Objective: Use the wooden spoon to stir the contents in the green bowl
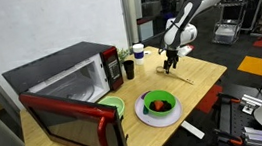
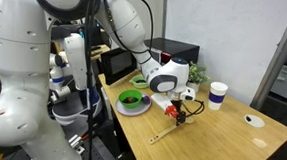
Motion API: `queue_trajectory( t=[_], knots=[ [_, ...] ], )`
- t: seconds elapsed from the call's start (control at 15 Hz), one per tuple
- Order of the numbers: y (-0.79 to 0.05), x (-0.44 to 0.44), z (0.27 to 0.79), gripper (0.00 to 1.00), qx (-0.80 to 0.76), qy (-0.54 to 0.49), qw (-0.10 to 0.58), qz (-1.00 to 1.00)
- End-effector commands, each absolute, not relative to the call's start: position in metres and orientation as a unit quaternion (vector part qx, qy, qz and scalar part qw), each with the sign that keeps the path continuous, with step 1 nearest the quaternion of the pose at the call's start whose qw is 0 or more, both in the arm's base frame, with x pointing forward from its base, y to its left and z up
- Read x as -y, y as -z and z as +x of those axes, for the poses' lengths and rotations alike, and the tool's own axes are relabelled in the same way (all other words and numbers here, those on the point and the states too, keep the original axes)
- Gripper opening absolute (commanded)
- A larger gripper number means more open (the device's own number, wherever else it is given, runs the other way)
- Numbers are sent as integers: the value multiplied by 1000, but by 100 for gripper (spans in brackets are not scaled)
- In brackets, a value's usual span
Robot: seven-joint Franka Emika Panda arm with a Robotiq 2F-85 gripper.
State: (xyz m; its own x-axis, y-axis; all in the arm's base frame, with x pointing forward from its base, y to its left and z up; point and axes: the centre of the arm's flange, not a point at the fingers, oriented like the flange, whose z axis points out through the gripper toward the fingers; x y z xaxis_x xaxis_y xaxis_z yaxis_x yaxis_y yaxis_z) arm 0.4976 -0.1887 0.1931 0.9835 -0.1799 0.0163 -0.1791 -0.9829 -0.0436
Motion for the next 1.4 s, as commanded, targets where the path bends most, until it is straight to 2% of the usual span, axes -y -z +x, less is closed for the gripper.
queue_trajectory(
  t=[0.0,0.53,1.0,1.33],
  knots=[
    [-193,188,498,100,-90,9,22,-996],
    [-193,188,497,100,-89,8,23,-996],
    [-187,235,495,100,-110,14,42,-993],
    [-176,228,497,100,-120,7,21,-993]
  ],
)
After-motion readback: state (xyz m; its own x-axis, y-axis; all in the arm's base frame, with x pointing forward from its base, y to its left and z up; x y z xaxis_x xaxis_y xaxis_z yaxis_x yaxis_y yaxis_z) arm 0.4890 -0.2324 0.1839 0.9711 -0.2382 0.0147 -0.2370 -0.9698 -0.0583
